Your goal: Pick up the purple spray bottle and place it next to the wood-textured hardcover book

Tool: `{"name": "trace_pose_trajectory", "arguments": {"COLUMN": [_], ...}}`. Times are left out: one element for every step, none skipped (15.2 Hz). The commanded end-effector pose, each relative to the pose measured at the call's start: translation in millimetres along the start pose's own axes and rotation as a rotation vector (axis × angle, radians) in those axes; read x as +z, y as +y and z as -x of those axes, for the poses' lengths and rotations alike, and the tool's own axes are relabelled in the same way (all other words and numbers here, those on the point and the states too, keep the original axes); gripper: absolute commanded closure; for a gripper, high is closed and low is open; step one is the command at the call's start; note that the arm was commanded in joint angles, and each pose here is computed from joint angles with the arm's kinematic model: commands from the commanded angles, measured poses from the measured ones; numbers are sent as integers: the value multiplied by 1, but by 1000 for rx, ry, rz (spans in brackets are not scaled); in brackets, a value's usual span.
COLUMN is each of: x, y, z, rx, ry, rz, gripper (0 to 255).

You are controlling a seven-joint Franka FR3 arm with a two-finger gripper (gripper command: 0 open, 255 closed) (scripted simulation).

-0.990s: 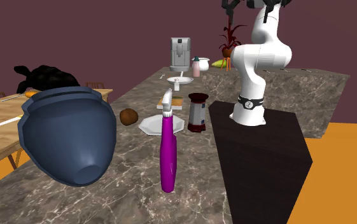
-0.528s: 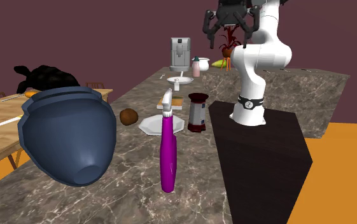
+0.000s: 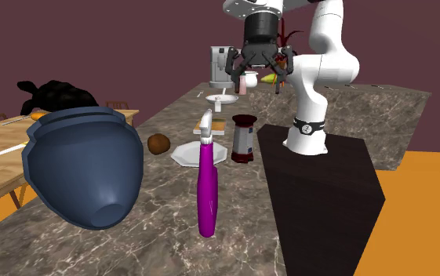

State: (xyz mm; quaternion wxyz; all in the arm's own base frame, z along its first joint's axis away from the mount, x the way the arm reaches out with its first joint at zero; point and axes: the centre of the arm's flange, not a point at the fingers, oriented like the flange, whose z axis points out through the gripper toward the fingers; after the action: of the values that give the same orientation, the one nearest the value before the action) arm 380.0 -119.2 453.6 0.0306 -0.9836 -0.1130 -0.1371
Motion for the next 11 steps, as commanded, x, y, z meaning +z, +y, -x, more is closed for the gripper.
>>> {"name": "trace_pose_trajectory", "arguments": {"x": [21, 32, 42, 52, 63, 73, 83, 93, 103, 113, 122], "y": [14, 21, 27, 34, 40, 46, 52, 58, 64, 70, 76], "z": [-3, -6, -9, -13, -17, -21, -25, -30, -35, -40, -46], "rx": [-26, -38, -50, -63, -75, -87, -99, -111, -123, -135, -148], "ry": [41, 60, 79, 98, 116, 135, 154, 172, 191, 210, 228], "rz": [-2, -6, -9, -12, -15, -19, -22, -25, -28, -32, -35], "gripper": [0, 0, 0, 0, 0, 0, 0, 0, 0, 0, 0]}}
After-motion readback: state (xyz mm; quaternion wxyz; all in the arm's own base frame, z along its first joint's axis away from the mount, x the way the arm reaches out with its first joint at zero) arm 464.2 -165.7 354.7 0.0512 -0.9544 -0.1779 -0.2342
